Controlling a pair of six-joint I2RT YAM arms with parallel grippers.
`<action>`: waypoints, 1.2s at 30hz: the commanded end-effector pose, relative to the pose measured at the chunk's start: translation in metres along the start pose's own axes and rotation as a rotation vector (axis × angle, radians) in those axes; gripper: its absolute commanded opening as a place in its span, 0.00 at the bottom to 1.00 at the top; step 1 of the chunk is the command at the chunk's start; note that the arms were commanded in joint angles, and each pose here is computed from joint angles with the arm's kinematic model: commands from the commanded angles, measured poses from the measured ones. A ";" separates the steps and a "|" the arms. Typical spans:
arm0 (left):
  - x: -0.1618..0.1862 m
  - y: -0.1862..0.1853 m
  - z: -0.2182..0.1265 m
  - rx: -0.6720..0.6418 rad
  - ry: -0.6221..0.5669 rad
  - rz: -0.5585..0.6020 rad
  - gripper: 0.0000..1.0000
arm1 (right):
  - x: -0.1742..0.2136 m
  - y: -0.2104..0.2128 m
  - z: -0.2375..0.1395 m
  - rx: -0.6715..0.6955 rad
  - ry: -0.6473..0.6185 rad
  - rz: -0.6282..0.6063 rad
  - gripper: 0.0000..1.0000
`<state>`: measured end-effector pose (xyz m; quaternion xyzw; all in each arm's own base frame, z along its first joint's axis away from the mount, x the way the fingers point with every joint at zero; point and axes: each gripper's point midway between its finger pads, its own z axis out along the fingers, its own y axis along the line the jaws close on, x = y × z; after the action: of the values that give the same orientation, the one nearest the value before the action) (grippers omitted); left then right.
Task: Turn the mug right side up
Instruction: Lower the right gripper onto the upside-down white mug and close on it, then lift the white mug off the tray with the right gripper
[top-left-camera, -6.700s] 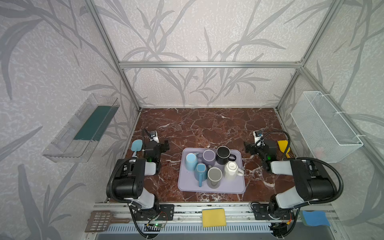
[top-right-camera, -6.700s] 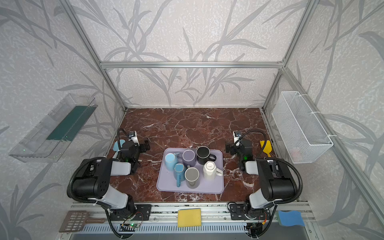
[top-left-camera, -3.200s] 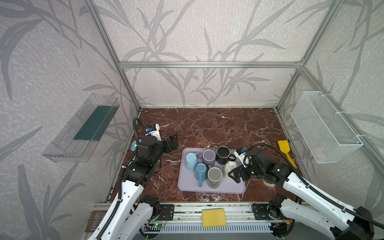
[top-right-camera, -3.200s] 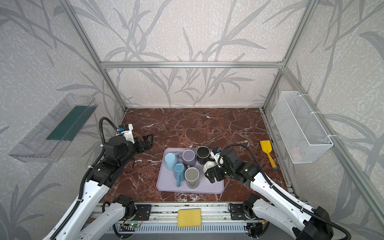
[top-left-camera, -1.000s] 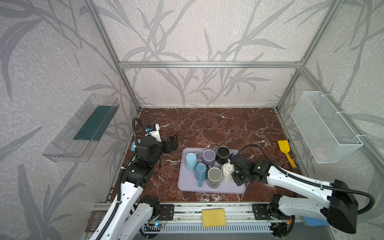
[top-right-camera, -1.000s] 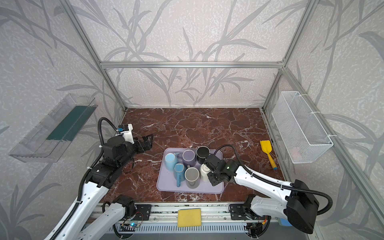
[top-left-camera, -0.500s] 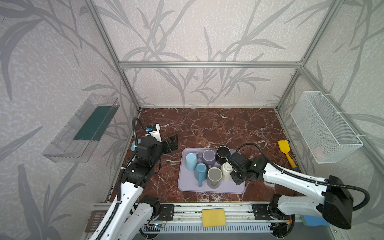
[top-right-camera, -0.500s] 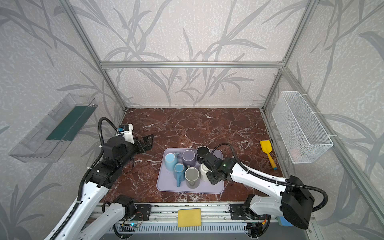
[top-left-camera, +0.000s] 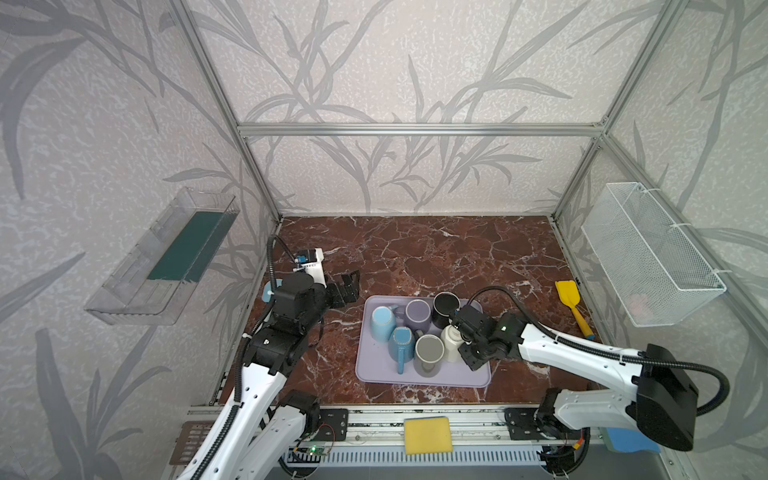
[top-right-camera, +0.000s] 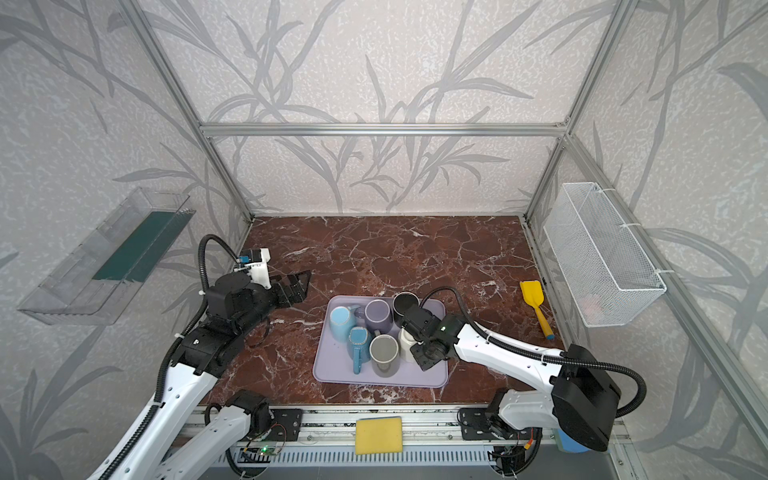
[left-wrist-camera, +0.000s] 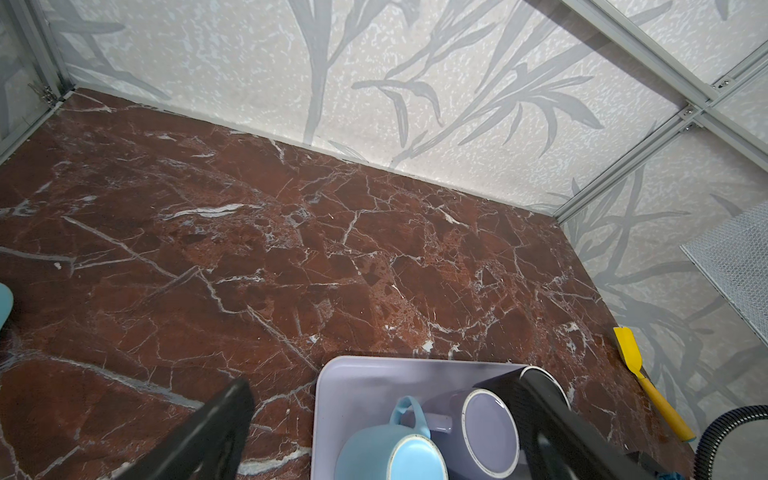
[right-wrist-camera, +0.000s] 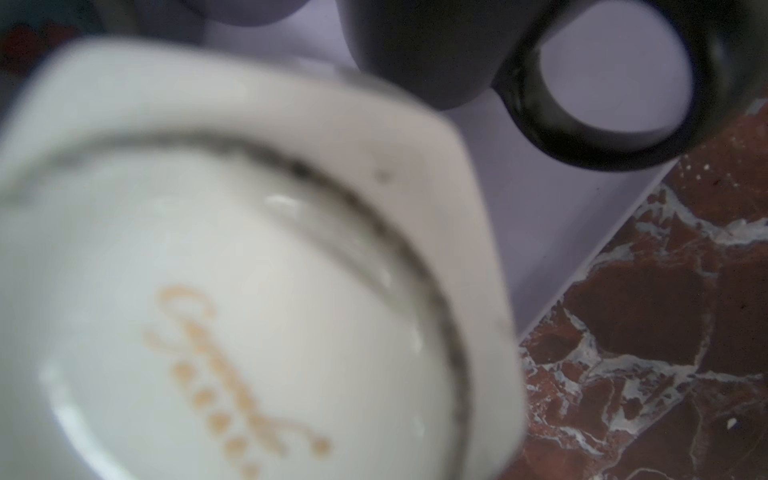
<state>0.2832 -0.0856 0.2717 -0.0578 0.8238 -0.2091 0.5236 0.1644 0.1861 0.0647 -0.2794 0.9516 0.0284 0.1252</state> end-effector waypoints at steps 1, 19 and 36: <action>-0.010 -0.010 -0.005 0.035 -0.017 0.019 0.99 | -0.007 0.001 -0.003 0.011 -0.010 -0.014 0.28; -0.012 -0.005 -0.011 0.002 -0.031 0.033 0.99 | -0.009 -0.001 0.000 0.034 0.012 -0.037 0.13; -0.014 -0.002 -0.010 -0.008 -0.053 0.022 0.99 | -0.027 0.004 -0.051 -0.058 -0.203 -0.023 0.08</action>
<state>0.2818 -0.0816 0.2759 -0.0563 0.8212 -0.1975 0.5324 0.1634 0.1875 0.0920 -0.2951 0.9405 0.0552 0.1594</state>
